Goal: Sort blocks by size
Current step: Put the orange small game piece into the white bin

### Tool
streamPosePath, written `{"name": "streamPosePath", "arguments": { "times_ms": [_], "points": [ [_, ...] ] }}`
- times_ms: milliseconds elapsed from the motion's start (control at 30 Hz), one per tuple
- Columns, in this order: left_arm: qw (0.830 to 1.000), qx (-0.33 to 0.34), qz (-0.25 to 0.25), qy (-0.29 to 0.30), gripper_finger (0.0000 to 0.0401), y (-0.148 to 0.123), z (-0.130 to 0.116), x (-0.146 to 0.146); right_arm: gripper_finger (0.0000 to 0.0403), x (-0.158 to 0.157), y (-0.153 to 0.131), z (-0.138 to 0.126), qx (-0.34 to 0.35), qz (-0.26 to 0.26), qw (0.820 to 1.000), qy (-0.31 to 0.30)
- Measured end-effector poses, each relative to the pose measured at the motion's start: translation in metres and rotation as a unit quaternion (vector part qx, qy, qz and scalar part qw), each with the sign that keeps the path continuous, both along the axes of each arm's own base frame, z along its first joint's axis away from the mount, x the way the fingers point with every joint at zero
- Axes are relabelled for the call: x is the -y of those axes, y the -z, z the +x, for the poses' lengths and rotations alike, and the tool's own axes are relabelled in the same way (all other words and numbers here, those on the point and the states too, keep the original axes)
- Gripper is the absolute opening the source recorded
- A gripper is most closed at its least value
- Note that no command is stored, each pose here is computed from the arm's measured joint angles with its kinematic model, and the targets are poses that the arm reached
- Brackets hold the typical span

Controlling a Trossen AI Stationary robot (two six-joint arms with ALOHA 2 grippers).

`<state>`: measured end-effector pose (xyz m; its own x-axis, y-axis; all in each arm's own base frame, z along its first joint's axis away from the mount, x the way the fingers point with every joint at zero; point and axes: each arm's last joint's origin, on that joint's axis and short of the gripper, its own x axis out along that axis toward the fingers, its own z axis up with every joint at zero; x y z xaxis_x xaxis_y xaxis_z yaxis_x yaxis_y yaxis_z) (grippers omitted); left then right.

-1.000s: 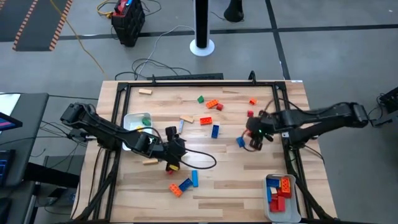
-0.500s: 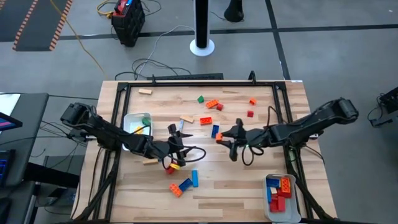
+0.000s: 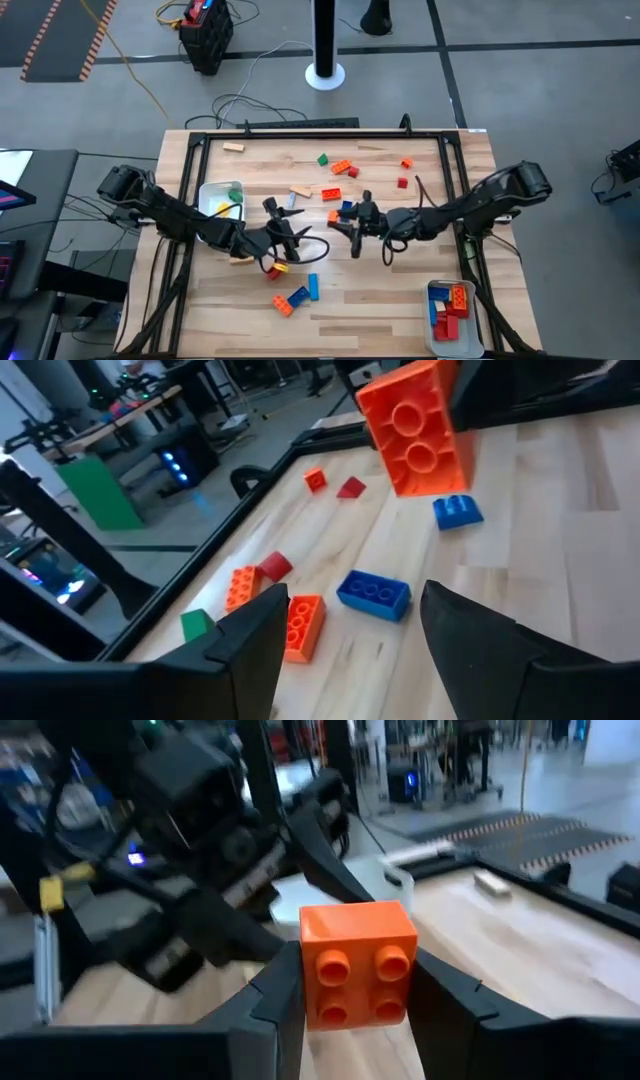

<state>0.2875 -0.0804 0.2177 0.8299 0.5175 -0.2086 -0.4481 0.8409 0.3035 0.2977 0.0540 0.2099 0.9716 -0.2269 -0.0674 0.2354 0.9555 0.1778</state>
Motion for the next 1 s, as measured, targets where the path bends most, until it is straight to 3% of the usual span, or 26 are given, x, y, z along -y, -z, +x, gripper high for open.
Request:
{"name": "streamPosePath", "arguments": {
  "times_ms": [267, 567, 1000],
  "points": [
    [1.0, 0.01, 0.002, 0.0, 0.022, -0.002, 0.001, 0.0, 0.0159, -0.006, 0.007, 0.021, 0.055, -0.006, 0.998, -0.01],
    [1.0, 0.017, 0.012, 0.009, 0.0219, -0.006, 0.002, 0.0, 0.0162, -0.015, -0.005, 0.052, 0.082, -0.024, 0.996, -0.014],
    [0.996, 0.071, -0.01, 0.05, 0.0219, -0.016, 0.004, 0.007, 0.0163, -0.014, -0.005, 0.055, 0.075, -0.036, 0.997, 0.01]
  ]
}}
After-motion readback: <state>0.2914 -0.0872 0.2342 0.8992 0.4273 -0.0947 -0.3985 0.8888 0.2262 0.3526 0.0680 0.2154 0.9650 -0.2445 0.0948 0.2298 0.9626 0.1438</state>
